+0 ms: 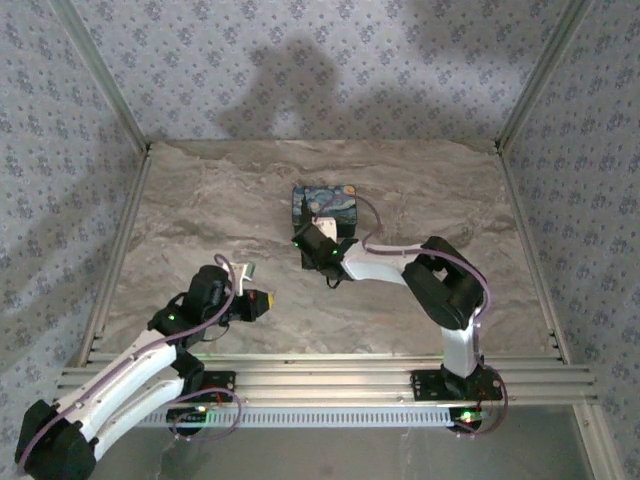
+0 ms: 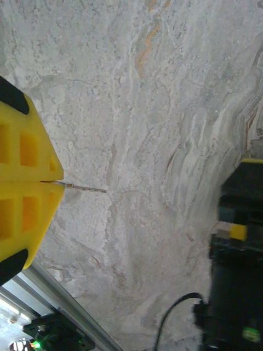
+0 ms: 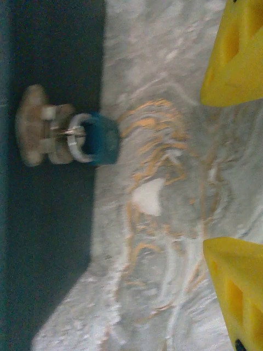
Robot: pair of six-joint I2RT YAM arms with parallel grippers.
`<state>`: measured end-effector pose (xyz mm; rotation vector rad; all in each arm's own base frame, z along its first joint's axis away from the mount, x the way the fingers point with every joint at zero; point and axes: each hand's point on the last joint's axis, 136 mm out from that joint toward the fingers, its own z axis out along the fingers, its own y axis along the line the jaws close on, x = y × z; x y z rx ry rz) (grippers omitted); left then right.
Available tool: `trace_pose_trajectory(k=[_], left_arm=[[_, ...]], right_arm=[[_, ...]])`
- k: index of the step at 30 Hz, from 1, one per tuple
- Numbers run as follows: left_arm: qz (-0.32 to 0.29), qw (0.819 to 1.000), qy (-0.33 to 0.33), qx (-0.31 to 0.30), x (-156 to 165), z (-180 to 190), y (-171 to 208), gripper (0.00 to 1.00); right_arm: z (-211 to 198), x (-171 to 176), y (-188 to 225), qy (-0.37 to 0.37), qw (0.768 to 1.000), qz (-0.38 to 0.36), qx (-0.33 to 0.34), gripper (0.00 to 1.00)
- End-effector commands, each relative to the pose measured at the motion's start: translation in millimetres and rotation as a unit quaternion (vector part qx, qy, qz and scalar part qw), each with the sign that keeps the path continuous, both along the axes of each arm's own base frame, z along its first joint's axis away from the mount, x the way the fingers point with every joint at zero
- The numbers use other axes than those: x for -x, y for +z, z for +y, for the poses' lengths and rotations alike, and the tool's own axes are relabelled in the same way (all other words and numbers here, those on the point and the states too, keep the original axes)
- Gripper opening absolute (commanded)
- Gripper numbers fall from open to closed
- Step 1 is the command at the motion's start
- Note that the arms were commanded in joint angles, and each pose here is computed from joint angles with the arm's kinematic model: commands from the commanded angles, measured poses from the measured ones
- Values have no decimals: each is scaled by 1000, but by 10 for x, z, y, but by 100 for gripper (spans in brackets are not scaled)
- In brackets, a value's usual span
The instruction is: Unlock a padlock with a key
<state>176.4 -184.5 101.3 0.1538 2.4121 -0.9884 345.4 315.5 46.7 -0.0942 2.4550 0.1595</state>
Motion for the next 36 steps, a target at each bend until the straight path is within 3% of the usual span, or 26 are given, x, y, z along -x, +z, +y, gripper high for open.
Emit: trace_pose_trajectory(k=[1, 12, 15, 19, 23, 30, 36], left_arm=[[0, 1000, -17, -6, 8, -8, -8, 0], [10, 1000, -16, -16, -66, -14, 1, 0], [9, 1000, -14, -22, -61, 7, 12, 0], [8, 999, -19, -24, -23, 25, -20, 0], [1, 1000, -26, -12, 2, 6, 17, 0], [-17, 998, -50, 29, -31, -146, 152, 0], [-24, 996, -69, 47, -120, -303, 121, 0]], right_arm=[[-28, -204, 76, -14, 999, -22, 22, 65], [-95, -468, -145, -10, 1000, -9, 27, 63], [-71, -525, -189, 4, 1000, -2, 25, 54], [-88, -546, -217, 12, 999, -1, 32, 31], [-153, -490, -218, 14, 999, 2, 37, 17], [-444, -159, -235, 16, 999, 14, 36, 0], [-517, 271, -142, 46, 998, 40, 4, 0]])
